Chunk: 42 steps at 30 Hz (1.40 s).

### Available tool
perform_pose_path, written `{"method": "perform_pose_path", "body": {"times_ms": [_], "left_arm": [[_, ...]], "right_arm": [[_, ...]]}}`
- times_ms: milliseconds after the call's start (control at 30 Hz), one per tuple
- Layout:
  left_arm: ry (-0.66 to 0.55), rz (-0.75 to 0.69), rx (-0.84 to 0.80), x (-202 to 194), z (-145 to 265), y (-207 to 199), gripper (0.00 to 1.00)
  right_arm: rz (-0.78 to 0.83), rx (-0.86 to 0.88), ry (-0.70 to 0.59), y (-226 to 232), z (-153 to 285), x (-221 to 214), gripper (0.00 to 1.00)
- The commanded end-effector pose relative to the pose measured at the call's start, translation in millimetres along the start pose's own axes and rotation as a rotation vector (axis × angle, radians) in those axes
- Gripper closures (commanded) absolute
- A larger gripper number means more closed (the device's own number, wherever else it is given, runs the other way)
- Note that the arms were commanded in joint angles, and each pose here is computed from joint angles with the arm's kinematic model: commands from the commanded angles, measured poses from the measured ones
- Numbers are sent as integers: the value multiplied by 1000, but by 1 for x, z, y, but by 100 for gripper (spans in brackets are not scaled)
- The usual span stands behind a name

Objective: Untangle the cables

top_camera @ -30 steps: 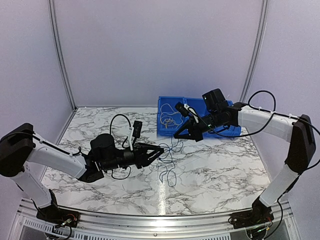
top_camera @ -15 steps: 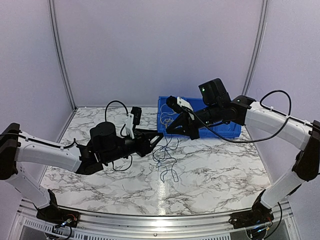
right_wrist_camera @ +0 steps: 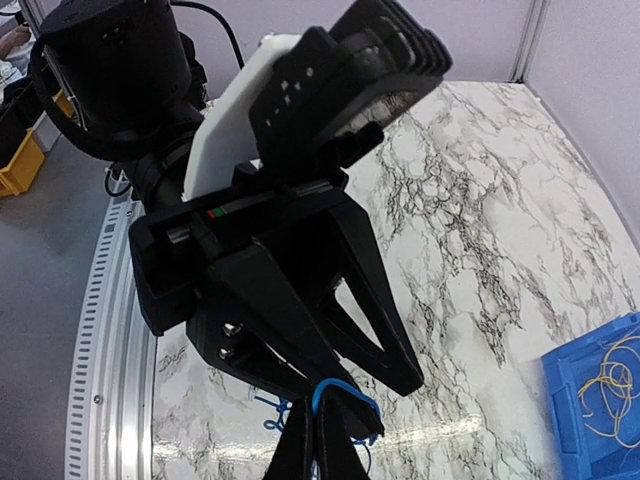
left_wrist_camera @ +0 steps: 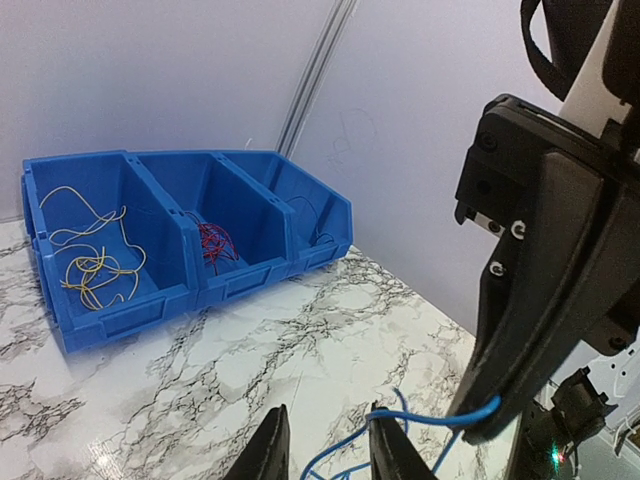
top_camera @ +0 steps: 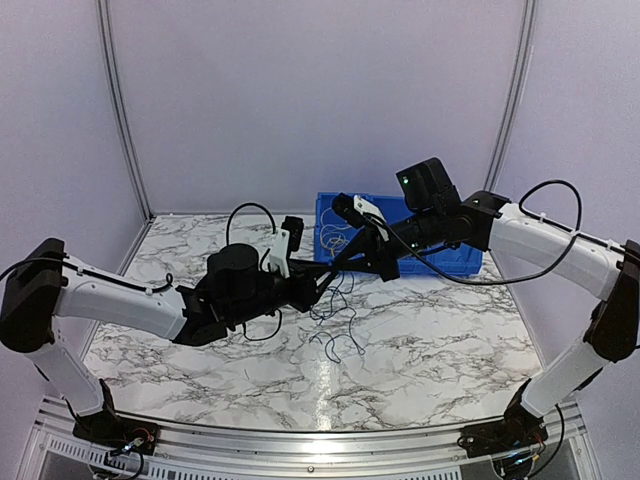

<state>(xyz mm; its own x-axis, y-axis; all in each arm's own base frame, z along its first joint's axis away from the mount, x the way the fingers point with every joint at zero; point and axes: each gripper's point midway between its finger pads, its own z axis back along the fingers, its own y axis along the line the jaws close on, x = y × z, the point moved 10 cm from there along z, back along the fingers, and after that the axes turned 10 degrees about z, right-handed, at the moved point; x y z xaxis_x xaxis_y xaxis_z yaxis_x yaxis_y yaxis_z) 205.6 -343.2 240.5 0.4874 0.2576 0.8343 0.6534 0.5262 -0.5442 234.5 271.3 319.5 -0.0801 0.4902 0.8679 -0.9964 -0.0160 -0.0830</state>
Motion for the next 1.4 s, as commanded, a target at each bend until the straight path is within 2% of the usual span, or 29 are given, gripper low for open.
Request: {"method": "perform_pose_path", "body": {"times_ms": [0, 100, 267, 333, 500, 633, 900, 1100, 1233, 1367], "left_arm": [[-11, -15, 34, 0, -12, 0, 71], [-8, -6, 38, -1, -11, 1, 68], [8, -24, -52, -1, -3, -10, 63], [-13, -28, -3, -1, -3, -7, 63], [-94, 3, 261, -3, 2, 33, 64], [-125, 65, 388, -5, 10, 69, 63], [-143, 59, 418, -2, 18, 76, 60], [-122, 44, 404, -5, 20, 76, 55], [-92, 22, 270, 2, 23, 62, 62], [-84, -28, 4, 12, 36, 32, 83]], "right_arm": [[15, 13, -39, 2, 6, 14, 100], [15, 4, -34, 3, 7, 13, 100], [5, 0, -24, 2, 3, 7, 100], [7, 24, -32, 3, 3, 9, 100], [60, 206, -127, 24, 21, 27, 100], [107, 233, -155, 36, 41, 41, 100], [154, 175, -140, 46, 60, 45, 100], [199, 143, -185, 45, 83, 60, 100], [166, 22, -149, 30, 83, 55, 100], [55, -91, -52, 5, 63, 25, 100]]}}
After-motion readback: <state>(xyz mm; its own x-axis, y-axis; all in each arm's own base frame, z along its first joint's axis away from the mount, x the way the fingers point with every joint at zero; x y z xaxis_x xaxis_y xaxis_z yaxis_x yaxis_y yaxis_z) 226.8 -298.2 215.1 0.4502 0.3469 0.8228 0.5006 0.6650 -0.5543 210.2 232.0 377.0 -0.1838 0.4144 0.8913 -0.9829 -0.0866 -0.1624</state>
